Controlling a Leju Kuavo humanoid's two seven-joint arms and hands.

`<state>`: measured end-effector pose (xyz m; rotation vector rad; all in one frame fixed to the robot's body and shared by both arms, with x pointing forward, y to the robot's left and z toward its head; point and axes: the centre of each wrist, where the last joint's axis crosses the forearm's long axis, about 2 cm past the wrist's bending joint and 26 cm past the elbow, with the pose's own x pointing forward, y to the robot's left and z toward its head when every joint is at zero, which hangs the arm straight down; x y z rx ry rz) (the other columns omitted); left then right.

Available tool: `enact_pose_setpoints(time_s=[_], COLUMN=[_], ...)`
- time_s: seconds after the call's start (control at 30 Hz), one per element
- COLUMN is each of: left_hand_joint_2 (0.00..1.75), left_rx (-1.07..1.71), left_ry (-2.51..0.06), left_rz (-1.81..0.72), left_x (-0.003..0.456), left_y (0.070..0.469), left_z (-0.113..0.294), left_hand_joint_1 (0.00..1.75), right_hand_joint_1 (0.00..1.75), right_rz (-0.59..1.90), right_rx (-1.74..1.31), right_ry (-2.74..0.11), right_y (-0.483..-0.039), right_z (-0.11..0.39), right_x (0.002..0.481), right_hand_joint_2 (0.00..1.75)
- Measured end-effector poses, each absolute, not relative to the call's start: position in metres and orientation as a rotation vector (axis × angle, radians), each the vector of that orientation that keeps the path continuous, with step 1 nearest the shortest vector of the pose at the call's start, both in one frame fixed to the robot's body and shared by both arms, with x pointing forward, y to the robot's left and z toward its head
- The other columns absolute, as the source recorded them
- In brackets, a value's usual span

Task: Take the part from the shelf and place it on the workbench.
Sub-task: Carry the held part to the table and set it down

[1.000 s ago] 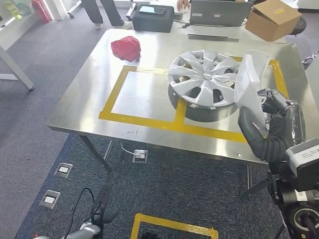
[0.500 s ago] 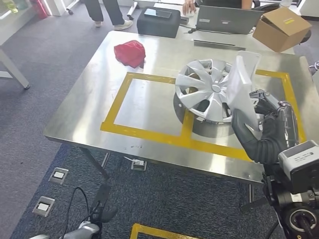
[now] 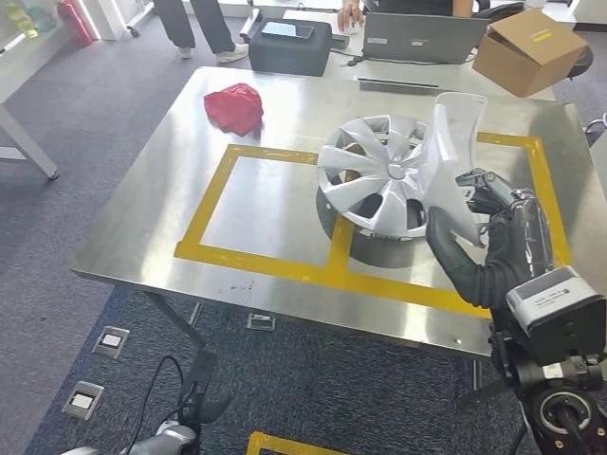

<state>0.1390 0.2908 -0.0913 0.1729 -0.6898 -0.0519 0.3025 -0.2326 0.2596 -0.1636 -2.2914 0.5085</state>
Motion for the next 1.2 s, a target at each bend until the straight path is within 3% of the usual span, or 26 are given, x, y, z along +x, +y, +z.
enact_pose_setpoints(time_s=[1.2], left_hand_joint_2=[1.75], left_rx=[0.173], left_ry=[-0.69], left_rz=[-0.052], left_x=[0.139], left_y=[0.2908], left_z=[-0.0913], left_hand_joint_1=[0.0], right_hand_joint_1=[1.75], right_rz=[0.508], right_rx=[-0.164], right_ry=[-2.291], right_y=[-0.2326], right_z=[0.2596], right_x=[0.3025], right_hand_joint_2=[1.75])
